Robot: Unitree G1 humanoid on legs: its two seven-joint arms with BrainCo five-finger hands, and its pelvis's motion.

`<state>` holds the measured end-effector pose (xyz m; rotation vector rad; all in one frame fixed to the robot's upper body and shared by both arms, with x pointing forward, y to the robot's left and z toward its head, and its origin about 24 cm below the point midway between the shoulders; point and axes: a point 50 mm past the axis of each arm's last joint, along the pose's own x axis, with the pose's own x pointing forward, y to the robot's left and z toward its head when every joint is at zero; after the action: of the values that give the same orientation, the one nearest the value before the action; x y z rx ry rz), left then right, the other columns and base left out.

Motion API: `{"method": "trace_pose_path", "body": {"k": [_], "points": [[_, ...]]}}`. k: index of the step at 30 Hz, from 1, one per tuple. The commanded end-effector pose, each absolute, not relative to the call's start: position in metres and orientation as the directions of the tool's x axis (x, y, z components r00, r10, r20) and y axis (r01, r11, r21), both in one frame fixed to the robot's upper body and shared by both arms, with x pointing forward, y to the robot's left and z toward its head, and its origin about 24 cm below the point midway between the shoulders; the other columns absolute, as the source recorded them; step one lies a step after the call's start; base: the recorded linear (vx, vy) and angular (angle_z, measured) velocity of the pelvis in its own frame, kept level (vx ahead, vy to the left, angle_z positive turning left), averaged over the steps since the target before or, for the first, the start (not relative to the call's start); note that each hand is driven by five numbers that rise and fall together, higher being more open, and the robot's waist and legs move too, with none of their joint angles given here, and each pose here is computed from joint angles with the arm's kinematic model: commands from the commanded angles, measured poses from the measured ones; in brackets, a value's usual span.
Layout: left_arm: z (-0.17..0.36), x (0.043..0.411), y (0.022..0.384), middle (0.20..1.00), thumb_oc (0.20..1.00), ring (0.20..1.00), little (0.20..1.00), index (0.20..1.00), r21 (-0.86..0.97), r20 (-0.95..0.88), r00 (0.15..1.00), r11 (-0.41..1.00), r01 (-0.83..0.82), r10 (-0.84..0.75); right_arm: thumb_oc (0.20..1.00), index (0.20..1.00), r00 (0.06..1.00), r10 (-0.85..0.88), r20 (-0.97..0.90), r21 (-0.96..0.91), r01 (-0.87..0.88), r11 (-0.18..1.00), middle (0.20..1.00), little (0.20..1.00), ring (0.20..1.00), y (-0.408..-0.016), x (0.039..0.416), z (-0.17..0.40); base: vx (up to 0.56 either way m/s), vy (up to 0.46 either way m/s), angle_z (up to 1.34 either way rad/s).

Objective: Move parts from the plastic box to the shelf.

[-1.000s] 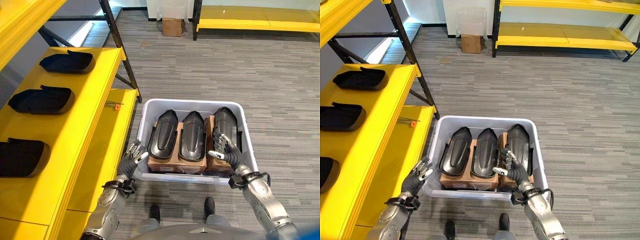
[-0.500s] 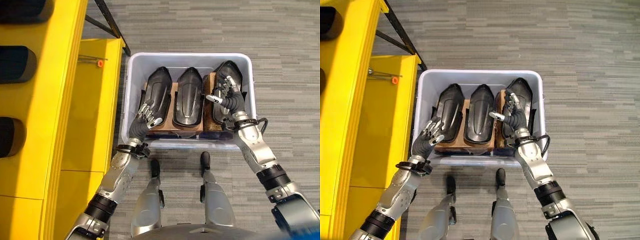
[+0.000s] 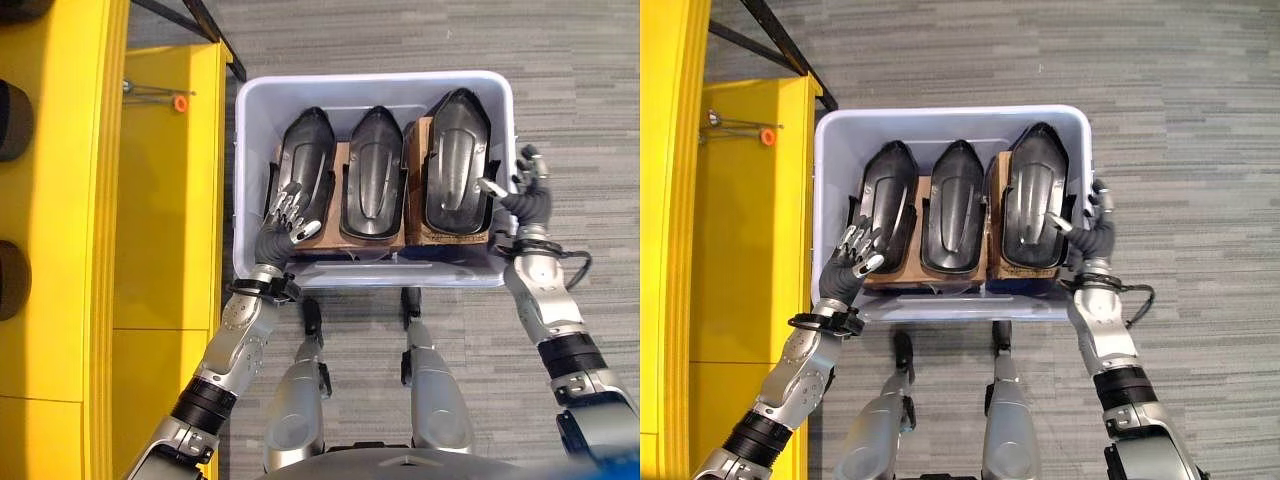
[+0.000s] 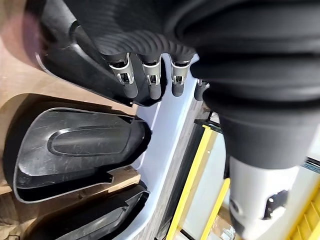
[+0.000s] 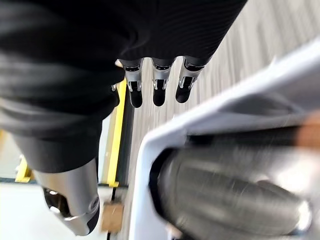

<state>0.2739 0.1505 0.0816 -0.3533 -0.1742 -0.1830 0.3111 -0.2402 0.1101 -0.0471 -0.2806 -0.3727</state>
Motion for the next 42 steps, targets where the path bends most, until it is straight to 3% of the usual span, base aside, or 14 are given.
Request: {"method": "trace_pose_path", "body": {"k": [1,14,38,42], "points": [[0.1,0.272,0.148,1.0,1.0,1.0,1.0,1.0,-0.343,0.308,0.941,0.907,0.245,-0.138,1.0,1.0,0.851,-0.333,0.405,0.037,0.349,0.936,1.0,1.0,1.0,-0.237,0.309,0.132,0.0,0.0,0.0],[0.094,0.267,0.145,1.0,1.0,1.0,1.0,1.0,-0.349,0.28,0.946,0.901,0.259,-0.163,1.0,1.0,0.88,-0.358,0.313,0.052,0.36,0.931,1.0,1.0,1.0,-0.233,0.311,0.109,0.0,0.0,0.0],[0.097,0.265,0.145,1.0,1.0,1.0,1.0,1.0,-0.345,0.293,0.943,0.903,0.256,-0.156,1.0,1.0,0.815,-0.302,0.495,0.013,0.341,0.94,1.0,1.0,1.0,-0.217,0.298,0.143,0.0,0.0,0.0],[0.103,0.266,0.142,1.0,1.0,1.0,1.0,1.0,-0.349,0.318,0.936,0.899,0.266,-0.153,1.0,1.0,0.82,-0.275,0.502,-0.033,0.336,0.941,1.0,1.0,1.0,-0.203,0.318,0.153,-0.06,-0.012,0.07]]}}
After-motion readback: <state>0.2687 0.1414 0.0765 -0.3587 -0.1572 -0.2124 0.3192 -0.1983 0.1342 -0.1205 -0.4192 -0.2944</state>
